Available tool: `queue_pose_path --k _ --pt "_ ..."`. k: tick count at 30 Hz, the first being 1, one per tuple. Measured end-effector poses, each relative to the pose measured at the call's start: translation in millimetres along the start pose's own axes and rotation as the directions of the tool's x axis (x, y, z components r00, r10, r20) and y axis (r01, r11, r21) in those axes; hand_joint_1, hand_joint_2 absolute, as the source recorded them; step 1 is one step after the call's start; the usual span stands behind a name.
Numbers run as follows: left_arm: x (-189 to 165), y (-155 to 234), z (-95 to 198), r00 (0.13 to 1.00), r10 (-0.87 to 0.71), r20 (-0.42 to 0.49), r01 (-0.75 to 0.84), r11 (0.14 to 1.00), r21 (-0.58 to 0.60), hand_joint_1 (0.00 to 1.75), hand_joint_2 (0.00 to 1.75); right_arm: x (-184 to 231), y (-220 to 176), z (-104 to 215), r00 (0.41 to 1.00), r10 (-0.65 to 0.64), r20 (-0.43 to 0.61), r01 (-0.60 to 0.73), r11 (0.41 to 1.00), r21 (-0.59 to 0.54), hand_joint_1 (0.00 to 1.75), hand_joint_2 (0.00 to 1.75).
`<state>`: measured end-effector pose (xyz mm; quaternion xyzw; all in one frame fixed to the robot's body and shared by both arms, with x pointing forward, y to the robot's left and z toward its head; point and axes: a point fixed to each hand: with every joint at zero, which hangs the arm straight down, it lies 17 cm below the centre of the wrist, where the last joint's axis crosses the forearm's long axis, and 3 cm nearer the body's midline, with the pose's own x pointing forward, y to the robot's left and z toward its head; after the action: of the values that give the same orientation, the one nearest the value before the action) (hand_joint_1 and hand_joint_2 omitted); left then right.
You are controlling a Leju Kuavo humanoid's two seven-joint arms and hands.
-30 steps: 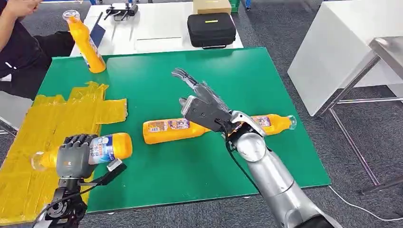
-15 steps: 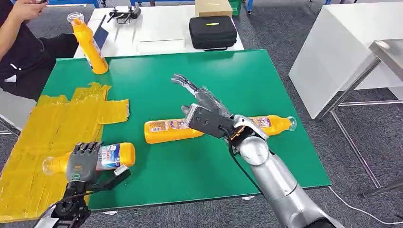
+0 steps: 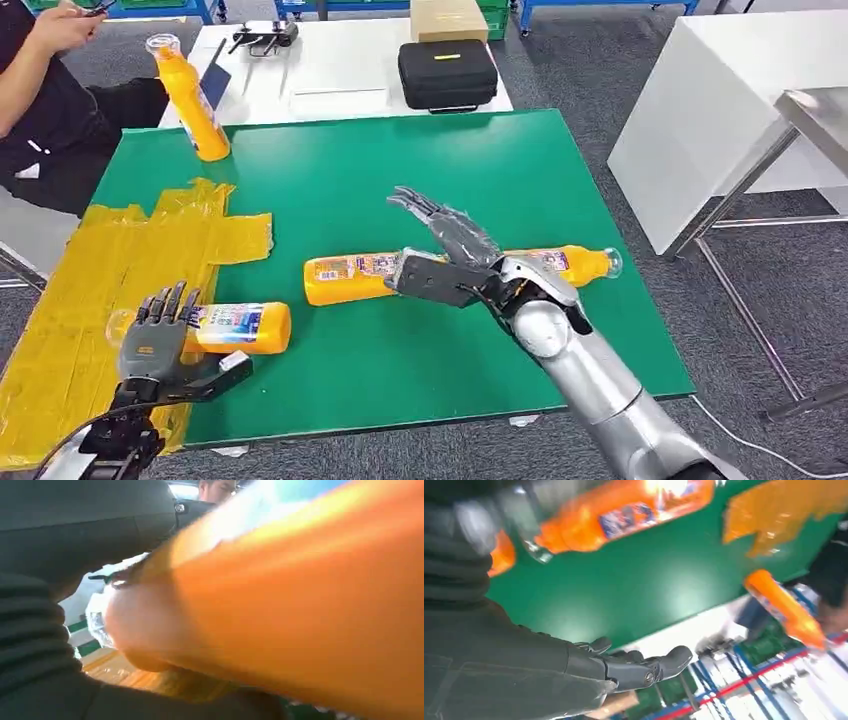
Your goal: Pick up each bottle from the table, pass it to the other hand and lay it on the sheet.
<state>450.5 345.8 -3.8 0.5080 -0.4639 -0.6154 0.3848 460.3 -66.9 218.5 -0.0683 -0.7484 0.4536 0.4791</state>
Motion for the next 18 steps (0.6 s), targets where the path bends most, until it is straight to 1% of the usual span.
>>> queue_pose_path --k 7,10,15,16,17,18 --pt "1.7 3.7 4.3 1.000 -0.004 0.010 0.004 1.000 0.010 0.00 0.00 -13.5 6.0 7.8 1.000 0.005 -0.028 -0.005 1.000 0.014 0.00 1.75" --pt "3.8 14.0 3.8 1.000 0.020 0.019 -0.021 0.998 0.054 0.00 0.00 -17.3 7.0 9.8 0.999 0.009 -0.039 -0.008 1.000 0.016 0.00 1.75" --pt "4.1 16.3 3.5 0.999 0.025 0.019 -0.026 0.998 0.063 0.00 0.00 -18.2 7.1 10.2 0.999 0.010 -0.042 -0.009 1.000 0.016 0.00 1.75" --pt "5.6 27.4 3.8 0.997 0.071 0.022 -0.073 0.992 0.107 0.00 0.00 -24.4 8.9 13.5 0.998 0.020 -0.060 -0.018 1.000 0.018 0.00 1.75" --pt "6.9 59.9 5.4 0.979 0.202 0.033 -0.204 0.951 0.232 0.00 0.00 -35.8 12.2 19.1 0.994 0.054 -0.096 -0.052 0.998 0.023 0.00 1.75" --pt "-12.6 135.6 10.3 0.888 0.456 0.066 -0.428 0.765 0.481 0.00 0.00 -53.5 18.0 24.7 0.983 0.108 -0.149 -0.102 0.994 0.043 0.00 1.75"
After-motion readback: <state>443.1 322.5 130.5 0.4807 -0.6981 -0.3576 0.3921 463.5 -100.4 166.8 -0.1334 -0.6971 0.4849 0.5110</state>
